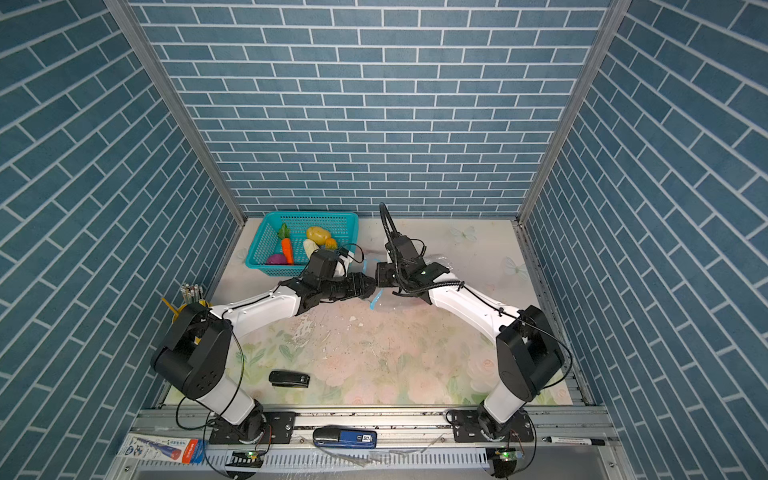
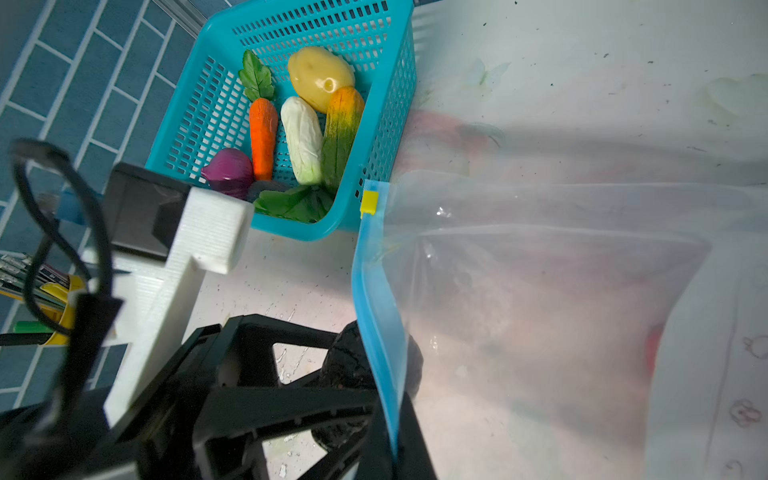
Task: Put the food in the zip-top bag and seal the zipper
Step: 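Lower the black vegetable into the bag and open the left gripper, then grasp the blue zipper strip with the left gripper while the right holds the other strip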
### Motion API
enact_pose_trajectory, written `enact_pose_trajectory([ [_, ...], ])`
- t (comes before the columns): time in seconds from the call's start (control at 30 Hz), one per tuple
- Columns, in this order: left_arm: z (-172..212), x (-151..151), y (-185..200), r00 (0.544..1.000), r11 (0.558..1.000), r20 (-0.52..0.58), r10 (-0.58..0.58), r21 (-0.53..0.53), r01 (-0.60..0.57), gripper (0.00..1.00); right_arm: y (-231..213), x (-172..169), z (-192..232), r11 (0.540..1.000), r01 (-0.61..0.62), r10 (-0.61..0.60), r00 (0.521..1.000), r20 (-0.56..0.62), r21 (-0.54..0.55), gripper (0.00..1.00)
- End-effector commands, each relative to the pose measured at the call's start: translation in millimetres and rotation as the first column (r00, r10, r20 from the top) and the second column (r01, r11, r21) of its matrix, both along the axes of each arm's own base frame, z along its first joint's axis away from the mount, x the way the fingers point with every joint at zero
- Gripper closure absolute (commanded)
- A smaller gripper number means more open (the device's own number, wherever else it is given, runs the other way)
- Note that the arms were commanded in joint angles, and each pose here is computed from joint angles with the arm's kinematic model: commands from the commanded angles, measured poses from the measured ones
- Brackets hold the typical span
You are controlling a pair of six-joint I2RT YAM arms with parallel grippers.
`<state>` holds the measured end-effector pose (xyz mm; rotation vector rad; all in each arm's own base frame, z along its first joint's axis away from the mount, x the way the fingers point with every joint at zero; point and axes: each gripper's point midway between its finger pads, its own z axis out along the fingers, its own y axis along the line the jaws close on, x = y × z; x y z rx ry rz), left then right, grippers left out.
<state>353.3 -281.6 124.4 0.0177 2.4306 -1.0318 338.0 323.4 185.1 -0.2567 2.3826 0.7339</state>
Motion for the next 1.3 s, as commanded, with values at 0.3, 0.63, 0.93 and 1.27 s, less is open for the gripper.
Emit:
enact_pose_trajectory([
  [0.3, 3, 2, -4, 1.000, 1.000, 0.011, -0.014, 0.011, 0.014, 0.33, -3, -2, 0, 1.000, 0.014, -0.014, 1.000, -0.013, 0.018, 1.00],
  [0.63, 6, 0, -3, 1.000, 1.000, 0.016, -0.017, 0.014, 0.017, 0.33, -5, -2, 4, 1.000, 0.021, -0.020, 1.000, -0.005, 0.016, 1.00],
  [0.93, 6, -13, 24, 0.997, 0.993, 0.070, 0.008, 0.121, -0.017, 0.36, -16, -2, 13, 0.999, 0.039, -0.039, 0.999, 0.028, -0.004, 1.00],
  [1.27, -30, -15, 7, 0.999, 0.997, -0.008, -0.043, 0.057, 0.044, 0.52, -24, -1, 30, 0.999, 0.050, -0.051, 0.997, 0.060, 0.014, 1.00],
])
